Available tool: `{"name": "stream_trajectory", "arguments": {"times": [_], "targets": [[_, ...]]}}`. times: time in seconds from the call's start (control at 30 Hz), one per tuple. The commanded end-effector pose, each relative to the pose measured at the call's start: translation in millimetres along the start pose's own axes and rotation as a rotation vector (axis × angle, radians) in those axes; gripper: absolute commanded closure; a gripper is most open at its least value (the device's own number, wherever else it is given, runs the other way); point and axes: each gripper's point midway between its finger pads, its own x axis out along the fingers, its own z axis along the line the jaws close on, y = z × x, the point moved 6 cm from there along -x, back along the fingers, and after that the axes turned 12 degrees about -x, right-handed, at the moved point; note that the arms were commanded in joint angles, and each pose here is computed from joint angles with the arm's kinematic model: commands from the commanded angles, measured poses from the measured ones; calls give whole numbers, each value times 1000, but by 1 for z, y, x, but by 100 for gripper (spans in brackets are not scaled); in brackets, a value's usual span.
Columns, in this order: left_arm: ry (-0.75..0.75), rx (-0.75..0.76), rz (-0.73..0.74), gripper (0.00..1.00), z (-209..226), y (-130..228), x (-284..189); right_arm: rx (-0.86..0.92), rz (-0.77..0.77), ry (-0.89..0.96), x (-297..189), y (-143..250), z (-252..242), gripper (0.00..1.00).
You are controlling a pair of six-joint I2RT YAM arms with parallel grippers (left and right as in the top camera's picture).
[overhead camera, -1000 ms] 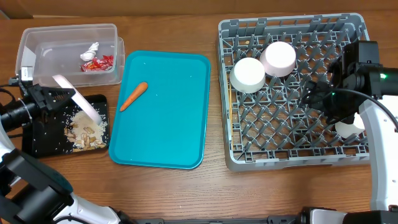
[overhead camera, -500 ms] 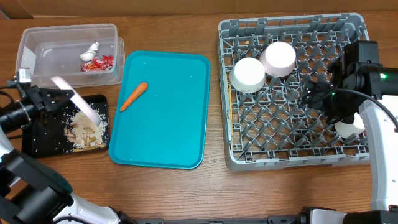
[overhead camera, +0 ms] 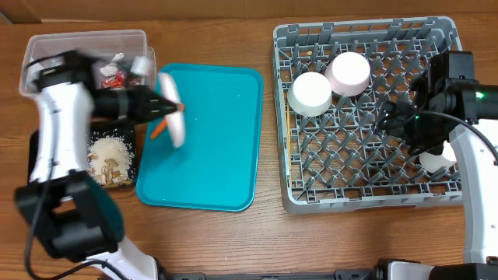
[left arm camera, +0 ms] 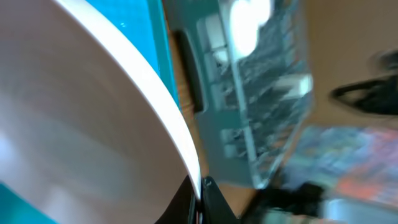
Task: Sort waste into correct bins and load items into the dishwasher
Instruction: 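Tip the plate over the black tray to dump rice and shells, then set the white plate down flat on the teal tray with the left gripper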
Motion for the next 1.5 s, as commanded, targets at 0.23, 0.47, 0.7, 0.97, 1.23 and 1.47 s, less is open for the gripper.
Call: {"name": "stream_trajectory", "arguments": {"times": [0.23, 0.47, 0.7, 0.97, 1.23, 1.47], "targets": [[-644, 25, -5, 96, -39, 14, 114, -11, -33, -5, -7, -3, 1, 9], [-715, 36, 52, 95, -37, 30, 169, -14, -32, -5, -7, -3, 1, 9], [-694, 41, 32, 39, -45, 20, 163, -14, -37, -5, -7, -4, 1, 9], [-733, -138, -144, 40, -57, -10, 51, -72, -49, -143, -9, -6, 17, 8], [-768, -500, -393, 38, -8, 9, -103, -282, -82, -307, -8, -4, 95, 11], [-735, -681, -470, 37, 23, 30, -159, -459, -137, -383, -5, 16, 193, 11]]}}
